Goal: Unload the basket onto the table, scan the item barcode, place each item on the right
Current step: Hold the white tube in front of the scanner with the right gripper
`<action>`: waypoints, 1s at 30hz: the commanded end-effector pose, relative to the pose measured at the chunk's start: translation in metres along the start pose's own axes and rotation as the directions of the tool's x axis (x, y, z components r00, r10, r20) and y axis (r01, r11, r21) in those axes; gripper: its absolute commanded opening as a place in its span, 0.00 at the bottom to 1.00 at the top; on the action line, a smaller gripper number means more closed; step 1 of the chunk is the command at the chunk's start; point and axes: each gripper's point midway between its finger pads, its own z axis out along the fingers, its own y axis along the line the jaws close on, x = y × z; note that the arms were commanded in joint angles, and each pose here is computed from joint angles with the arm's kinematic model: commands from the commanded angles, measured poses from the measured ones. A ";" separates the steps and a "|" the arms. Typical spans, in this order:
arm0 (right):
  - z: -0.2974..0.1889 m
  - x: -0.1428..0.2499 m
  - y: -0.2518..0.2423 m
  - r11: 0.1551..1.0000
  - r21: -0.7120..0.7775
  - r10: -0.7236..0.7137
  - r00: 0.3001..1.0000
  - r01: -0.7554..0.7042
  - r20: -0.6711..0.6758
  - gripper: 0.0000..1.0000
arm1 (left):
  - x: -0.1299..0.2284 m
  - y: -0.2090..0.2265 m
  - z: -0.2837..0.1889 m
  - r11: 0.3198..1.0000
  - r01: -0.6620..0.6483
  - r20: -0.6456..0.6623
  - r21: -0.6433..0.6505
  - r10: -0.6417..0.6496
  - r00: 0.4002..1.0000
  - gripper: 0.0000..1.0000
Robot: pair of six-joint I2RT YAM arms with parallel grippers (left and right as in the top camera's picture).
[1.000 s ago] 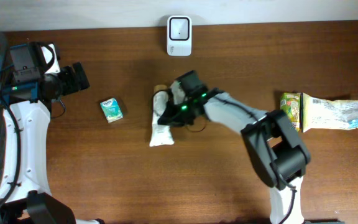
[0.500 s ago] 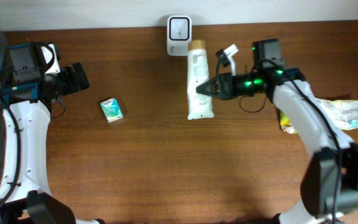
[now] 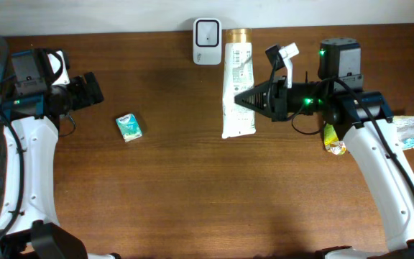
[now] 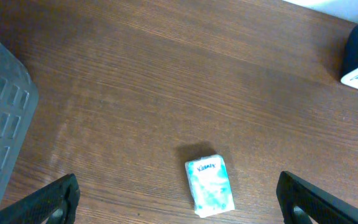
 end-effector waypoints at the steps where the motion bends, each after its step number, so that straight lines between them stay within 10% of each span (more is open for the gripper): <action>1: 0.007 -0.013 -0.004 0.978 0.207 -0.016 1.000 0.012 0.021 0.04 | -0.001 0.001 -0.001 1.000 -0.013 0.005 -0.004 0.013 1.000 0.99; 6: 0.001 -0.058 -0.009 0.784 0.597 -0.183 0.982 0.171 -0.041 0.04 | -0.001 0.001 -0.001 1.000 -0.013 0.005 -0.004 0.013 1.000 0.99; 11: 0.012 -0.110 -0.057 0.405 0.847 -0.323 0.920 0.345 -0.221 0.04 | -0.001 0.001 -0.001 1.000 -0.012 0.005 -0.004 0.012 1.000 0.99; 17: 0.045 -0.141 -0.165 -0.154 0.856 -0.340 0.787 0.494 -0.515 0.04 | -0.001 0.001 -0.001 1.000 -0.012 0.005 -0.003 0.012 1.000 0.99; 21: 0.062 -0.149 -0.222 -0.373 0.761 -0.298 0.708 0.531 -0.640 0.06 | -0.001 0.001 -0.001 1.000 -0.013 0.005 -0.004 0.013 1.000 0.99; 30: 0.103 -0.118 -0.299 -0.385 0.571 -0.239 0.519 0.725 -0.820 0.13 | -0.001 0.001 -0.001 1.000 -0.013 0.005 -0.004 0.013 1.000 0.99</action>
